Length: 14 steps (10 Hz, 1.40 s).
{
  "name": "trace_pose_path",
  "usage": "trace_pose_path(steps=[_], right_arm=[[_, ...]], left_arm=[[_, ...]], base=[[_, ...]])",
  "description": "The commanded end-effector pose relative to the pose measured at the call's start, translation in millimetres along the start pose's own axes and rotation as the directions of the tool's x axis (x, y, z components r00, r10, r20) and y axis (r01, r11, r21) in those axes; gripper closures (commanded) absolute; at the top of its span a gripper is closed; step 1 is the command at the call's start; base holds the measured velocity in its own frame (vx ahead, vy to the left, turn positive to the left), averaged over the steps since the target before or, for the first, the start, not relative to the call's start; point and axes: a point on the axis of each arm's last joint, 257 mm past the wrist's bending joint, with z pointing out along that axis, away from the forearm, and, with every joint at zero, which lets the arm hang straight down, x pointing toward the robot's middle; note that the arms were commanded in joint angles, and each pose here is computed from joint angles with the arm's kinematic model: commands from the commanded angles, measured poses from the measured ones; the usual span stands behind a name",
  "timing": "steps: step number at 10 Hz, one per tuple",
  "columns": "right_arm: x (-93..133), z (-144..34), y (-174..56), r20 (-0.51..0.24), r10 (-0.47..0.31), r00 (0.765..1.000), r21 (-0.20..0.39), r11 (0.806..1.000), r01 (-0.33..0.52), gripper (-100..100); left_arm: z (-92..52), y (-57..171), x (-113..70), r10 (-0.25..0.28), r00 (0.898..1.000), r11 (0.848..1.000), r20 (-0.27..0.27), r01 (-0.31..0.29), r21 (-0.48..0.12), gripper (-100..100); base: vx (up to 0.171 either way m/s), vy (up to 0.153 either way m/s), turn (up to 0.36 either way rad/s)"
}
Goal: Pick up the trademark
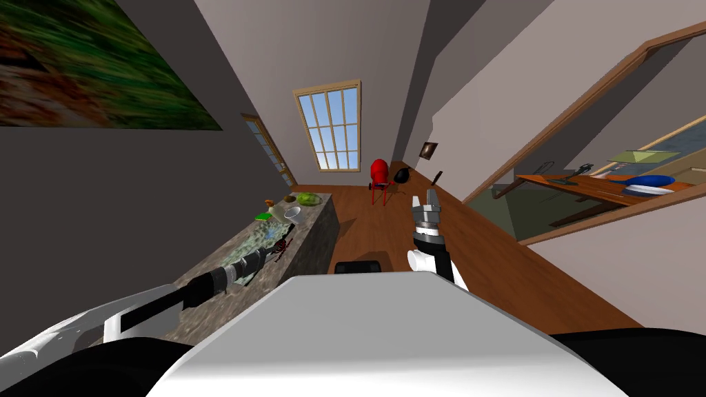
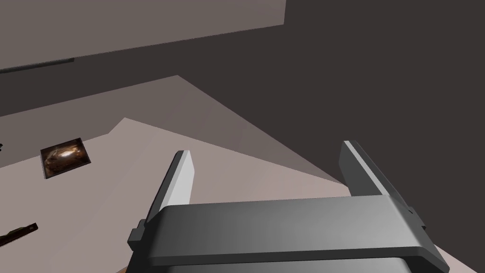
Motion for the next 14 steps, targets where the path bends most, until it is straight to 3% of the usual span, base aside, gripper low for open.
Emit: trace_pose_path(steps=[1, 2, 7, 11, 12, 14], right_arm=[[0, 0.0, 0, 0.000, 0.000, 1.000, 0.000, 1.000, 0.000, 0], [0, 0.0, 0, 0.000, 0.000, 1.000, 0.000, 1.000, 0.000, 0], [0, 0.1, 0, 0.000, 0.000, 1.000, 0.000, 1.000, 0.000, 0], [0, 0.0, 0, 0.000, 0.000, 1.000, 0.000, 1.000, 0.000, 0], [0, 0.0, 0, 0.000, 0.000, 1.000, 0.000, 1.000, 0.000, 0], [0, 0.1, 0, 0.000, 0.000, 1.000, 0.000, 1.000, 0.000, 0]], left_arm=[[-8.7, 11, 12.2, 0.010, 1.000, 1.000, -0.016, -0.011, -0.010, 100], [-13.5, 7, 20.7, 0.007, 1.000, 1.000, -0.030, -0.007, 0.016, 100], [-33.9, 28, 41.9, 0.027, 0.998, 1.000, -0.053, -0.027, -0.006, 100], [-59.9, 39, 67.7, 0.041, 0.996, 0.999, -0.074, -0.041, 0.003, 100], [-64.7, 33, 72.4, 0.032, 0.997, 0.999, -0.073, -0.029, 0.031, 100], [-74.1, 45, 79.8, 0.048, 0.996, 0.999, -0.079, -0.048, 0.005, 100]], base=[[0.114, 0.016, 0.034], [0.126, 0.026, 0.095], [0.070, 0.016, 0.036], [0.114, 0.014, 0.069], [0.122, 0.014, 0.086], [0.072, 0.012, 0.015]])
